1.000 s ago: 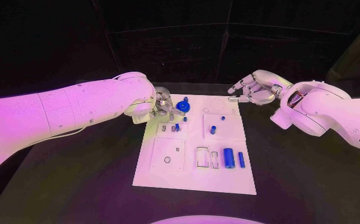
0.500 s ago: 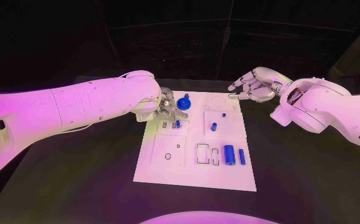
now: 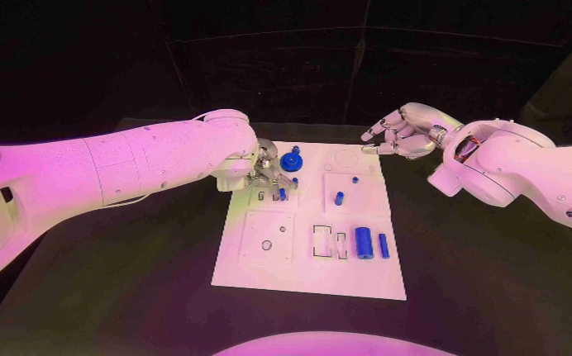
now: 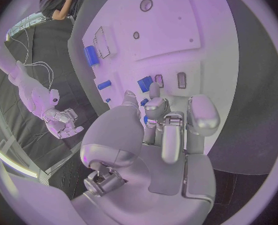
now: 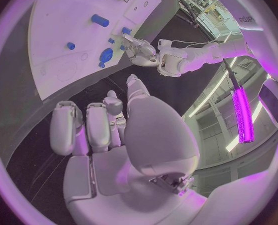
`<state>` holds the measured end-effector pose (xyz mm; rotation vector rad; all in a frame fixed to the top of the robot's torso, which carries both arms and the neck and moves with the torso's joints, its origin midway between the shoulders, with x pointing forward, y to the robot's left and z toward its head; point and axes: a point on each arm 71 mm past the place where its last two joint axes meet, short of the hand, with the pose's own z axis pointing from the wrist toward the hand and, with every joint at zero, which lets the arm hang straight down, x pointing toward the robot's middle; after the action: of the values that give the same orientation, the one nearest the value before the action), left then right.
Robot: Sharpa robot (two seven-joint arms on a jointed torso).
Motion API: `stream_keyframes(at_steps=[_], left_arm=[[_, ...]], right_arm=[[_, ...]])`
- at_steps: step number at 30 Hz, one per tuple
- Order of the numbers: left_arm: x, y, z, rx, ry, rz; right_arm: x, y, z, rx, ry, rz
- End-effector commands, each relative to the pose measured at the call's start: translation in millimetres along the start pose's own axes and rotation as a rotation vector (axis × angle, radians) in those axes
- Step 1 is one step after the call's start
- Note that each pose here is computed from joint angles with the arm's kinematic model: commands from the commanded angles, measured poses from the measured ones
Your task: Assemble the parts on the task board
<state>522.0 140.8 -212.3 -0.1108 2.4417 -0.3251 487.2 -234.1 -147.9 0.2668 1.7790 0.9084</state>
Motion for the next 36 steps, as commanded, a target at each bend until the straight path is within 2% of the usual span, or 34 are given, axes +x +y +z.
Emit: stream_keyframes(at_steps=[1,17,36], left_arm=[[1.2,-0.2,0.3,-0.009,0.020,0.022],[4.8,-4.3,2.0,-0.008,0.042,0.040],[5.6,-9.6,2.6,0.008,0.028,0.034]], right_arm=[[-0.5,1.1,0.5,-0.002,0.003,-0.003],[1.0,2.1,2.3,-0.002,0.008,-0.020],[2.1,2.5,3.9,0.001,0.012,-0.022]])
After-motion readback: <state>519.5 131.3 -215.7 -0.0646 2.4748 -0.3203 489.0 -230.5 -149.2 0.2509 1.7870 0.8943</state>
